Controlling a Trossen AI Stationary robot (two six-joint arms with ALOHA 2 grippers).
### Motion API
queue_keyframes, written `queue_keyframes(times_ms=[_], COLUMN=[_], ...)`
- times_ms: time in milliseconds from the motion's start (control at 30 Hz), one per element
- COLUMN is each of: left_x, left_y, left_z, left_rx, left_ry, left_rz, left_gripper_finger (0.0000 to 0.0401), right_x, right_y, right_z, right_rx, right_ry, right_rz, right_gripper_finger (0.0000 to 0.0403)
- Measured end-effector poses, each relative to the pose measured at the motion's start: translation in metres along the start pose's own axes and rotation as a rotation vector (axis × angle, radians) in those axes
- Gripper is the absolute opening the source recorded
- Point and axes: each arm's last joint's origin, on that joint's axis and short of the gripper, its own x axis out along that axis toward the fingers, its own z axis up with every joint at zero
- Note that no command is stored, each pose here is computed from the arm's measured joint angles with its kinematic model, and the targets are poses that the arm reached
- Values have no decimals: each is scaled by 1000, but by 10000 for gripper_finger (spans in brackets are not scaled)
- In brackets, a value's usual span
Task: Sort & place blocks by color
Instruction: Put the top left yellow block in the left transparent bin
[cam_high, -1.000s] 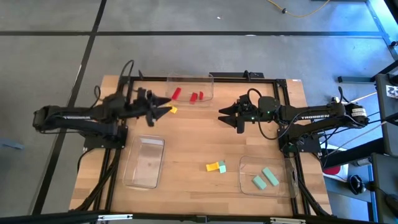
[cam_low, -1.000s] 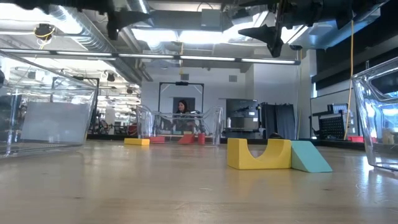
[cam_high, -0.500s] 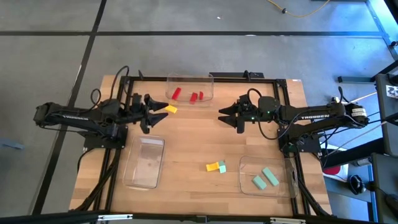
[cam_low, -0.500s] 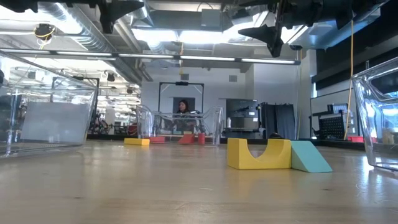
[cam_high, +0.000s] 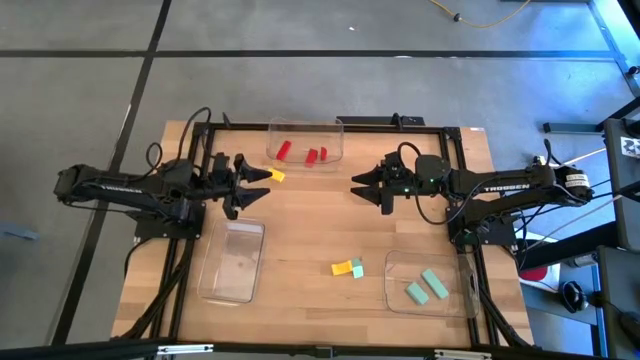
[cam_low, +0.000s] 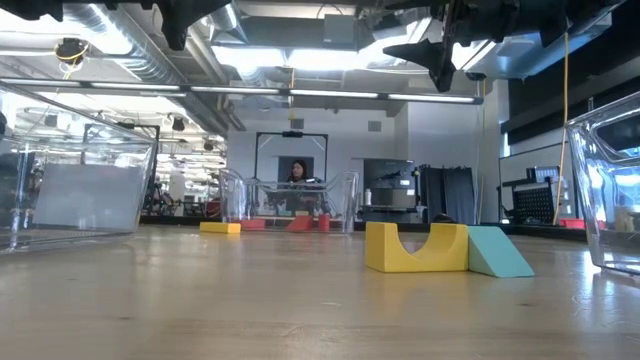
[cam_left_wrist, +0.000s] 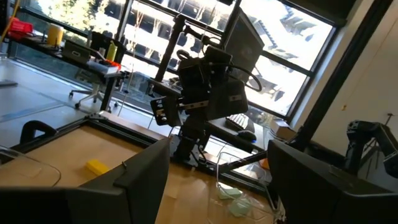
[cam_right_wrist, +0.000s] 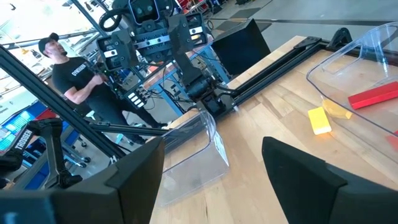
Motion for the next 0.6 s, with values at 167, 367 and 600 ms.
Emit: queue_keyframes(times_ms=[167,367,600], left_x=[0,0,1], left_y=[0,0,8], left_z=[0,-1,-7], left_rx=[7,4,-10], left_ry=[3,19,90], left_rz=[-7,-12,48], left_gripper_finger=[259,259,259], right_x=[0,0,0], right_y=[0,0,0], right_z=[0,0,0], right_rx=[1,-2,0], right_ry=[0,0,0], right_rz=[0,0,0], right_gripper_finger=[272,272,272])
